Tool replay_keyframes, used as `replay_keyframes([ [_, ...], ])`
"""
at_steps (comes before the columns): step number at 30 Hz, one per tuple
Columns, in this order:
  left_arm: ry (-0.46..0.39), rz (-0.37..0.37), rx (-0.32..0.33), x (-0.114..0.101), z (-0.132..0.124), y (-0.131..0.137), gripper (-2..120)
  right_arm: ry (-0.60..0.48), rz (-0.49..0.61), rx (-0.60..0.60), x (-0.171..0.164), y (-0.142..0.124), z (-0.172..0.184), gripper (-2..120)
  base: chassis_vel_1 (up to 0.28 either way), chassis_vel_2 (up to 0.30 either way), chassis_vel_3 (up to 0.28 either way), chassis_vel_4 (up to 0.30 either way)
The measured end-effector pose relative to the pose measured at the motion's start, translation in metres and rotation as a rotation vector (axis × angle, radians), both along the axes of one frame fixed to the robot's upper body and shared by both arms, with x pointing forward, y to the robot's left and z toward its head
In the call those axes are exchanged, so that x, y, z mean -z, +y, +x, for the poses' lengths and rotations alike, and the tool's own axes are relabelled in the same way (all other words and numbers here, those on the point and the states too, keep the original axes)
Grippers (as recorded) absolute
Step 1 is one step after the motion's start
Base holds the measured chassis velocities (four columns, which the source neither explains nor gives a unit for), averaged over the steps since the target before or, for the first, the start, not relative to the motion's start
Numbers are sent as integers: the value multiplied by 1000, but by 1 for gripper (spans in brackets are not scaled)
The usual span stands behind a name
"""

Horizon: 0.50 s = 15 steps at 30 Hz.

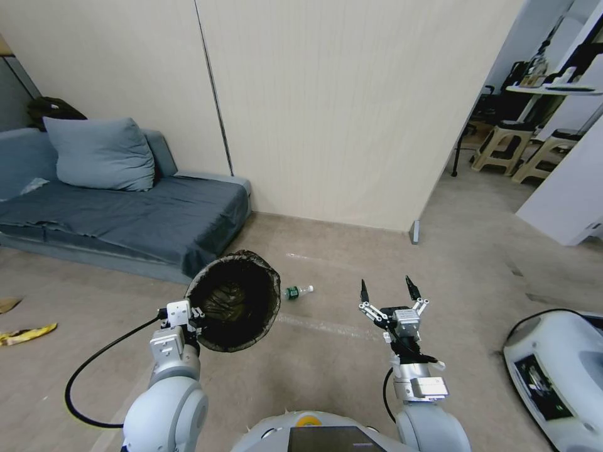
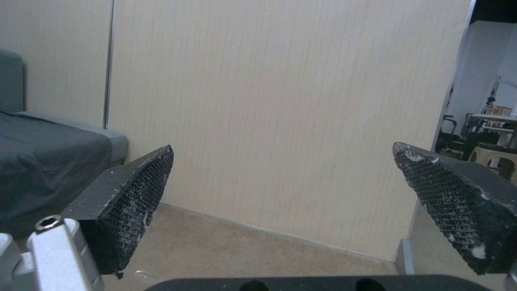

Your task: Pick up the trash bin, then pick up the garbage from the floor and place it into the trash bin.

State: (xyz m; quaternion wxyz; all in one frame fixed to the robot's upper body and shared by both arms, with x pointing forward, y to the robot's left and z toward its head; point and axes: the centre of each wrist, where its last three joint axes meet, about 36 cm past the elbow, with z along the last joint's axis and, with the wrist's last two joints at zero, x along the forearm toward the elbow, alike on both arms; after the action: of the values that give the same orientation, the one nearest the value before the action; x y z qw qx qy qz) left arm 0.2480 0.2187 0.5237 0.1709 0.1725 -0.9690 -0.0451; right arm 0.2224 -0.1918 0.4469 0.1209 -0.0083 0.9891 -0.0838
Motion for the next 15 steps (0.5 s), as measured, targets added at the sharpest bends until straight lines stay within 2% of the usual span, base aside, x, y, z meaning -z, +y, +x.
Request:
replay_keyframes([
  [9,-4,-1,-1,0,0,-1,0,-2,-3,-9,1,0,0,100,-121,126,118,-120],
  [15,-5,-4,-1,0,0,-1,0,-11,-11,-32,2,0,0,100,0,4,10,-7],
])
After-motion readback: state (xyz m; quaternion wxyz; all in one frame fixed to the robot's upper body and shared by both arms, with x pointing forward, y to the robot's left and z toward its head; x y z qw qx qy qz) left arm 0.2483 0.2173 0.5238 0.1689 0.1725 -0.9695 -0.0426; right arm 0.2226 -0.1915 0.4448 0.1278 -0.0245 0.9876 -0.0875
